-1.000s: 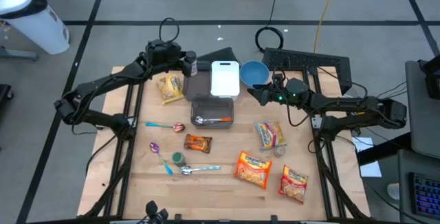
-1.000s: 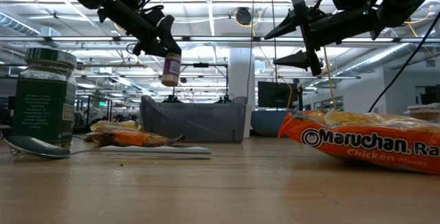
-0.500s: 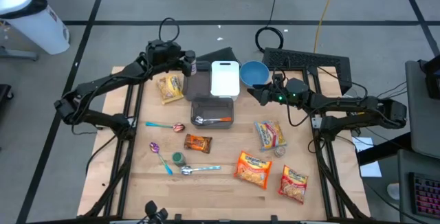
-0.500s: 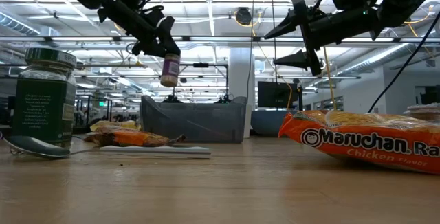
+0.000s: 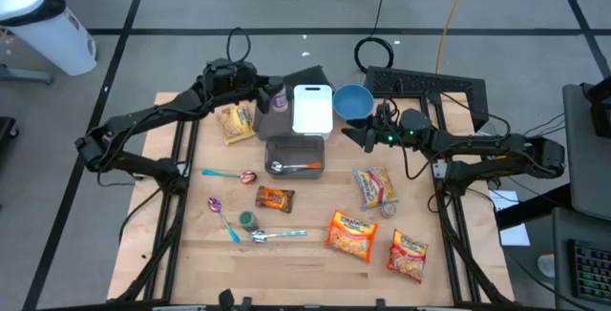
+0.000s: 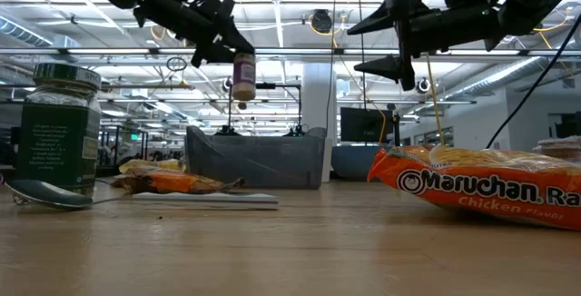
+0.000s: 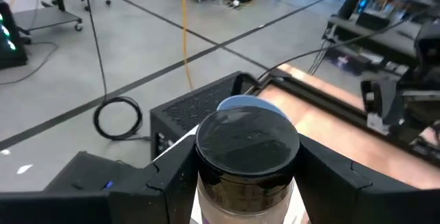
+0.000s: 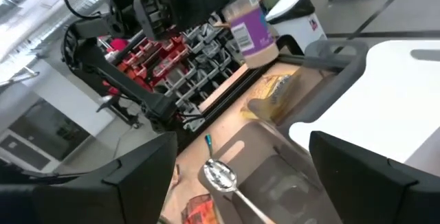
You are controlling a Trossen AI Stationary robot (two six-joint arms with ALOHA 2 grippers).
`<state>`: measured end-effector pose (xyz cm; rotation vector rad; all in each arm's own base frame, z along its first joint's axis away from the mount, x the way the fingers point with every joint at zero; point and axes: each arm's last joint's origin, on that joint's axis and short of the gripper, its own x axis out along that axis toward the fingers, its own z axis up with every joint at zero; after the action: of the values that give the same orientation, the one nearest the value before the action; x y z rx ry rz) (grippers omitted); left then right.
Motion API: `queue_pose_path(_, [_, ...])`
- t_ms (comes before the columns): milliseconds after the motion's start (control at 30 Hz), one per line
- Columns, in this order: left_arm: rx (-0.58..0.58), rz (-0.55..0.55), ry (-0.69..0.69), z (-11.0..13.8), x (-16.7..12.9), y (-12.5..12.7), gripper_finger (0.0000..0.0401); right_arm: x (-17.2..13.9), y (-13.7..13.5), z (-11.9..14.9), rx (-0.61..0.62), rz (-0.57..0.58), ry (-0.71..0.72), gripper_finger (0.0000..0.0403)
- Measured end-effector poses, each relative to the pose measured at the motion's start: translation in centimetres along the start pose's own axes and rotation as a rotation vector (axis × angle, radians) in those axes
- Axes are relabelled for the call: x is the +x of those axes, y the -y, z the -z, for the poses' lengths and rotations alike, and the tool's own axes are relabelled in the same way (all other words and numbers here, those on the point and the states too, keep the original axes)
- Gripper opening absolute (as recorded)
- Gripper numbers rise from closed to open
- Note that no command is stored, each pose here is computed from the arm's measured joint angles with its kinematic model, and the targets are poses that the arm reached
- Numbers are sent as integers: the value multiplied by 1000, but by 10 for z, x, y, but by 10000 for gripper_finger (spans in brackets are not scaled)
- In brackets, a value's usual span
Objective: Pick & Place Food Item
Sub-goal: Put the violet seasoning bottle into the top black bin
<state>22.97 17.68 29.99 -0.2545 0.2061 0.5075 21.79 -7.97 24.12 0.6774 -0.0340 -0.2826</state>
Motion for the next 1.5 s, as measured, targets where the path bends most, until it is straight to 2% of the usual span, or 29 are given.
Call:
queue_pose_path(300, [69,-188,0,3,3,0,209,0,0,0,-15,9,10,322])
queue_pose_path(533, [21,-235,-61,24,30,-10,209,0,0,0,-8,8,9,322])
queue_pose_path(767, [-7,-363,-49,39,52,-20,209,0,0,0,20,8,6,322])
queue_pose_path(1133, [-56,-391,-70,65,80,-29,209,0,6,4,33,56,-41,322])
queue_pose_path(1500, [-65,-417,-42,78,95,-35,209,-1,14,1,40,99,-39,322])
